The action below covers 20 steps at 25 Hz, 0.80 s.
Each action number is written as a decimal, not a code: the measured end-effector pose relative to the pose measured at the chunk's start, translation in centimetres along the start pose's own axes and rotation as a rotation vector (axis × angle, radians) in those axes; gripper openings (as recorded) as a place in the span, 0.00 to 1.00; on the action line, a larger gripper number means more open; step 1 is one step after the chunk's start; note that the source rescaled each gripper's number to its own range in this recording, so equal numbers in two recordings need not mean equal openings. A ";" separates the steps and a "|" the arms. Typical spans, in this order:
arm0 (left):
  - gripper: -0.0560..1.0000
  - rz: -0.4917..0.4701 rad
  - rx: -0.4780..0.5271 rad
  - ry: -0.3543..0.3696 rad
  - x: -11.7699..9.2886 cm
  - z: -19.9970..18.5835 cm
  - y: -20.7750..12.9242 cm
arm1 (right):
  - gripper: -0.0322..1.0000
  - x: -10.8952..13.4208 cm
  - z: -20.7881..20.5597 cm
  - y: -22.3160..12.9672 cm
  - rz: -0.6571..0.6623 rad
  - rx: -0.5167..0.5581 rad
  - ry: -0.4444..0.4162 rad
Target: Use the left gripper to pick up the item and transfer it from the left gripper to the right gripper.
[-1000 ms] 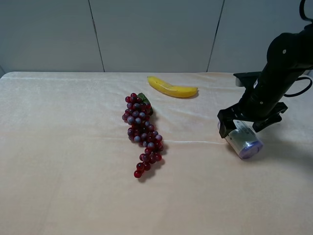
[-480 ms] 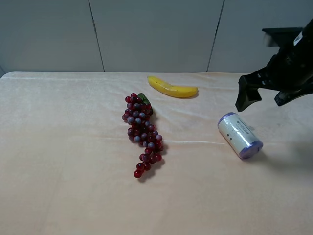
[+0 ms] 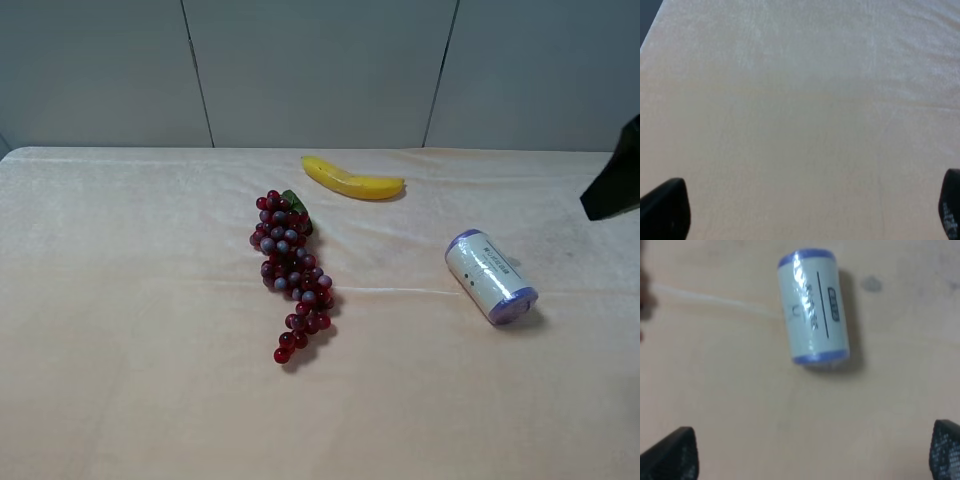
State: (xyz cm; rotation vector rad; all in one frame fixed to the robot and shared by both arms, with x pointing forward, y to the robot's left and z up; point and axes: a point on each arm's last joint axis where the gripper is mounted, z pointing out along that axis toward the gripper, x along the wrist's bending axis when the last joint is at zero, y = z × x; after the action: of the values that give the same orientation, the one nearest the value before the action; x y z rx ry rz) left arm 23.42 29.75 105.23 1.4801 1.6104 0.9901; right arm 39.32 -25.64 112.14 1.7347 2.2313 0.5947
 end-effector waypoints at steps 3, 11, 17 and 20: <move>1.00 0.000 0.000 0.000 0.0 0.0 0.0 | 1.00 0.1 -1.1 -2.8 -0.003 -0.048 0.000; 1.00 0.000 0.000 0.000 0.0 0.0 0.0 | 1.00 0.1 -1.2 -12.3 -0.011 -0.185 0.001; 1.00 0.000 0.000 0.000 0.0 0.0 0.0 | 1.00 0.1 -1.2 -16.3 -0.020 -0.385 0.000; 1.00 0.000 0.000 0.000 0.0 0.0 0.0 | 1.00 0.1 -2.1 -17.5 -0.026 -0.537 -0.003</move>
State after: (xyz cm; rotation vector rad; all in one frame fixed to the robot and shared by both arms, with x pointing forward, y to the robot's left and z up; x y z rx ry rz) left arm 23.42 29.75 105.23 1.4801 1.6104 0.9901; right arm 23.29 -29.49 105.89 1.4219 1.8531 1.0645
